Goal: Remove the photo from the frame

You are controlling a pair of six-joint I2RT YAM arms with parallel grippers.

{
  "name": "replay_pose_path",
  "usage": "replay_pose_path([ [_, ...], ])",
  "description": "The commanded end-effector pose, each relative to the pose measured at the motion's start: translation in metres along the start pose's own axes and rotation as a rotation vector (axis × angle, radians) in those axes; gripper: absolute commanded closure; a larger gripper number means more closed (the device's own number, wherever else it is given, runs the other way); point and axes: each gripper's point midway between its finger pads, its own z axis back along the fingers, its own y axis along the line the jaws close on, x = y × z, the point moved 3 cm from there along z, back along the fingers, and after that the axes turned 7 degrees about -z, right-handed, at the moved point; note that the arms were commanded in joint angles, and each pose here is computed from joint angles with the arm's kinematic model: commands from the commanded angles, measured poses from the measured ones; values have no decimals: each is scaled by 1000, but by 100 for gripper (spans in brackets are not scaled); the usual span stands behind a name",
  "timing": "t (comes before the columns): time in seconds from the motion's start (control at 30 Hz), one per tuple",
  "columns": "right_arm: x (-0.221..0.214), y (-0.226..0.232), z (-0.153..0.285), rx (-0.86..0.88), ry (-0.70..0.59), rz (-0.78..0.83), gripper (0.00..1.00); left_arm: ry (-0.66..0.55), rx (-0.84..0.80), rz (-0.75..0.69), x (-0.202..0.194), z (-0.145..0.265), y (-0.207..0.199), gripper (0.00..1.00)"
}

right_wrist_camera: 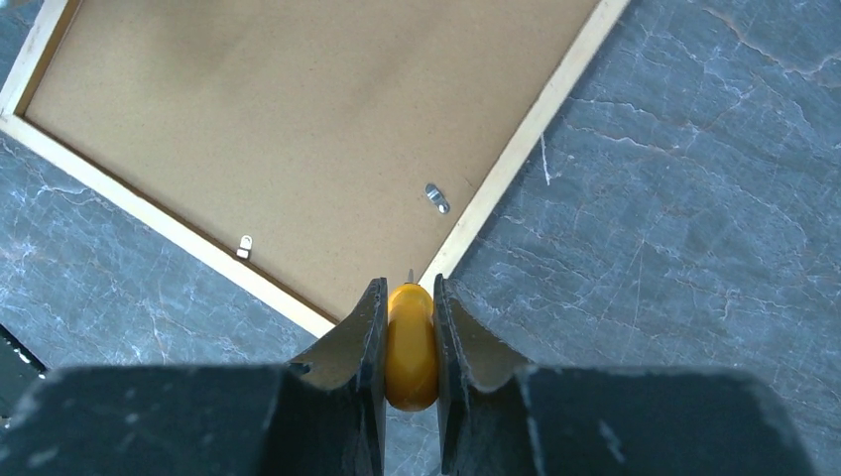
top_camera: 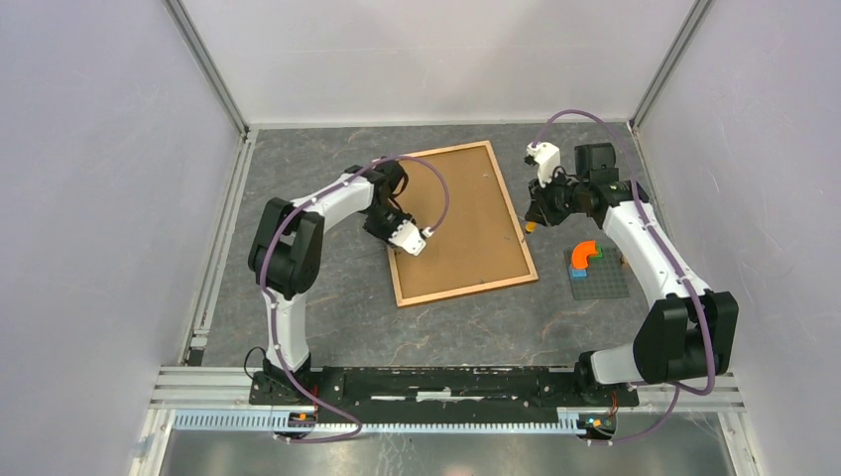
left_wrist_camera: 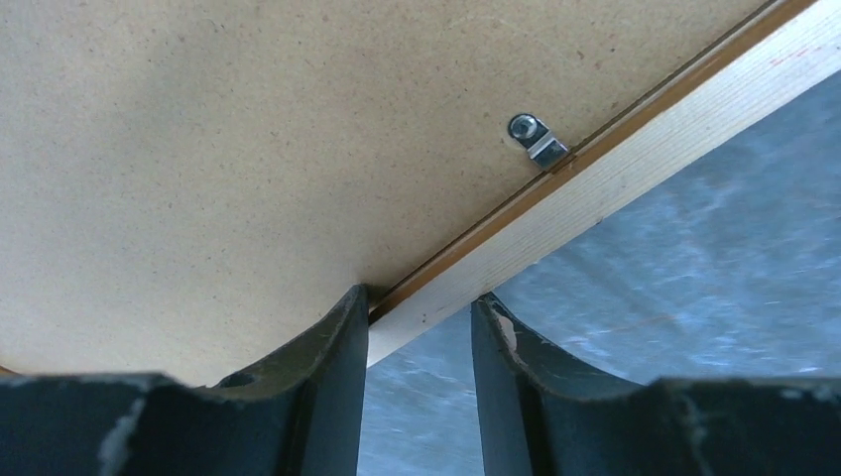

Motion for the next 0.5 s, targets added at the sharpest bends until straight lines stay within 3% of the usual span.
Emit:
replay_pose_path([
  [0.0,18,-2,-1,23,-42,26,100,-21,-172,262,17,3,-72,67],
  [0.3,36,-8,-6,32,-59,44,100,-37,-130,883,66,9,-136,70],
  [0.47,43,-12,-9,35,-61,46,100,-40,-42,1112,100,-2,-134,71],
])
